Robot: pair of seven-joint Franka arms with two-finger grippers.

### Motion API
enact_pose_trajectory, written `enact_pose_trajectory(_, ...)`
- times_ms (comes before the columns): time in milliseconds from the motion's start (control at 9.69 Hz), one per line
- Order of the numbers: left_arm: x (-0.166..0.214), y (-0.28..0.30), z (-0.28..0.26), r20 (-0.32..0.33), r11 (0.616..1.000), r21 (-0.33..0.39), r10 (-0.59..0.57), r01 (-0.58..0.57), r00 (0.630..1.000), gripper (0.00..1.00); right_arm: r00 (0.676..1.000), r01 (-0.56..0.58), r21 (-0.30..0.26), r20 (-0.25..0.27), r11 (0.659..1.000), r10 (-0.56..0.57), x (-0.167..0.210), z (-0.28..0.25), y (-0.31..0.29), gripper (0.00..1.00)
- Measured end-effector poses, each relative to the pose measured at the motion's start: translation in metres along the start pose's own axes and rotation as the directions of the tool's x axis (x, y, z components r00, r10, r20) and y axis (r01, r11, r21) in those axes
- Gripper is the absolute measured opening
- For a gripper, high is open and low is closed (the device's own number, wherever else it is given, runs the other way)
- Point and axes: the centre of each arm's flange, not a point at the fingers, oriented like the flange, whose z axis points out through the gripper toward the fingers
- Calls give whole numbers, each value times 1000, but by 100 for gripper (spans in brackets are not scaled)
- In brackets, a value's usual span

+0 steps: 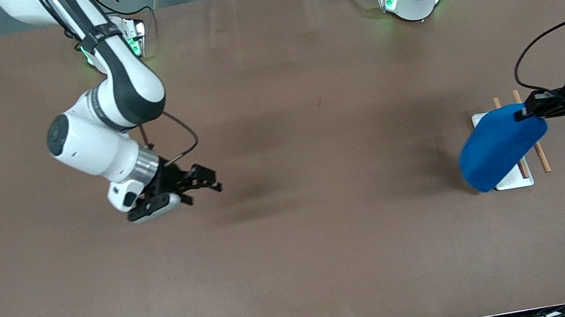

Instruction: Right arm passes towel to left arm to hang

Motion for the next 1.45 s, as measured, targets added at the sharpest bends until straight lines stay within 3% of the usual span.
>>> enact_pose_trajectory(413,-30,-82,10,52,992,31,121,-122,991,3,996,81,-287,70,954,-63,21,-84,81,100)
enact_pose_trajectory(619,-29,-96,23,126,982,102,145,-158,981,8,992,8,-370,123,929,40,23,-146,115,100)
enact_pose_trajectory(929,-34,-123,34,156,976,149,138,-161,978,25,980,-112,-361,116,926,163,19,-261,164,100)
enact_pose_trajectory(1135,-34,-134,27,135,969,171,159,-181,978,52,980,-121,-355,105,927,168,12,-324,187,100)
enact_pose_trajectory(1445,-9,-98,-23,37,959,246,137,-142,990,95,967,-166,-343,129,925,221,-11,-379,188,100)
